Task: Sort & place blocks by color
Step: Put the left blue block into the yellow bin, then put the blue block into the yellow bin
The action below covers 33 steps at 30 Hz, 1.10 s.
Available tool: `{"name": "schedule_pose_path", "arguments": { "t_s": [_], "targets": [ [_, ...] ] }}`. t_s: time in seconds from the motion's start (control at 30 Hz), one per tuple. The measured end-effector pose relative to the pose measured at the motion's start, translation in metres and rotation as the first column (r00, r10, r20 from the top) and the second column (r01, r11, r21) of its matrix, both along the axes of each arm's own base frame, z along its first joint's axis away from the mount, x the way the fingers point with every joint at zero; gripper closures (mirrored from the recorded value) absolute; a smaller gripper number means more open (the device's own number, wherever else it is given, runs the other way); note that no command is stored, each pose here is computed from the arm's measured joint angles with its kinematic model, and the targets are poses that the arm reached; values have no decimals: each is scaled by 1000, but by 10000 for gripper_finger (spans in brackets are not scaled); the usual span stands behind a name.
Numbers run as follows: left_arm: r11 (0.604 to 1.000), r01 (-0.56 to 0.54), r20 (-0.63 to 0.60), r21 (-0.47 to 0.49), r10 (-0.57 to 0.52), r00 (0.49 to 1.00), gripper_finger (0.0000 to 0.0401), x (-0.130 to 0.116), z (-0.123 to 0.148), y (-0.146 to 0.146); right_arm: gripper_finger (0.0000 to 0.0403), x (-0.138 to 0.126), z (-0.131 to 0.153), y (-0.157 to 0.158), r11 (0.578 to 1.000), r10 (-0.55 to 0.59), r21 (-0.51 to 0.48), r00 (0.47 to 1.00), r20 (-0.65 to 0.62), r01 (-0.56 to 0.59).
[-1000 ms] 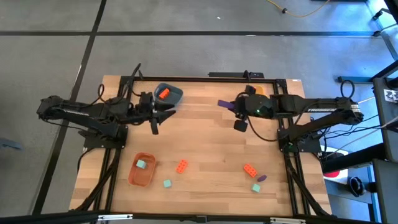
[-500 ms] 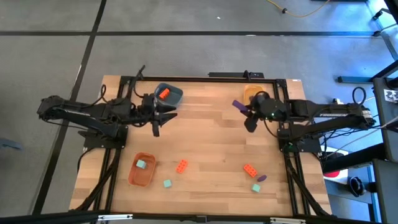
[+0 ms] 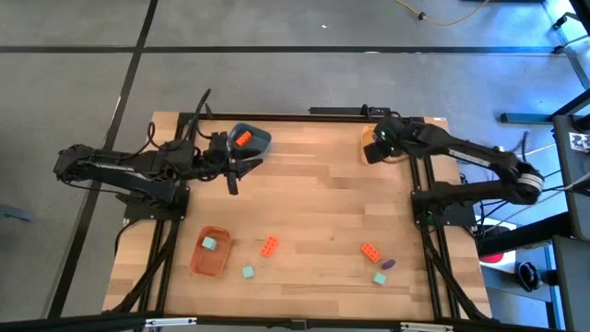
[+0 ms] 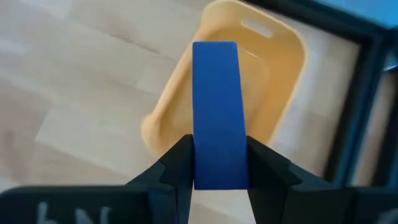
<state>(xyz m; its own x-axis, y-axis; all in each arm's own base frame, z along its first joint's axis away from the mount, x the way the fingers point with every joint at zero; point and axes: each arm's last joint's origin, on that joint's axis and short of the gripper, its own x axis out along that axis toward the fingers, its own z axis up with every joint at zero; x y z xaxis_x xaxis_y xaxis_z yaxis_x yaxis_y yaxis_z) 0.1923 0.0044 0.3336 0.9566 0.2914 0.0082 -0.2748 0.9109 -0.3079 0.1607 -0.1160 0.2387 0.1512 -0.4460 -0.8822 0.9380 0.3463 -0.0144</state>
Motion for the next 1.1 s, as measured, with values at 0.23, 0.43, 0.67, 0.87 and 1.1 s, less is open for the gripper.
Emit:
{"name": "schedule_pose_path", "arguments": {
  "t_s": [0.23, 0.43, 0.67, 0.87, 1.1],
  "targets": [
    [1000, 0, 3, 0, 0, 1000, 264, 0, 0, 0, 289, 12, -37, -40, 990, -78, 111, 996, -39, 82],
    [1000, -3, 7, 0, 3, 1000, 264, -1, 1, 0, 288, 20, -65, -51, 973, -98, 198, 990, -101, 117],
    [1000, -6, 13, 4, 6, 1000, 264, -1, 2, 0, 280, 23, -76, -53, 965, -90, 233, 989, -119, 116],
    [1000, -12, 27, 5, 12, 1000, 264, -1, 3, 0, 241, 23, -76, -53, 968, -63, 234, 990, -126, 91],
    [1000, -12, 27, 5, 12, 1000, 264, -1, 3, 0, 165, 20, -72, -50, 967, 24, 255, 990, -138, 12]
  ]
}}
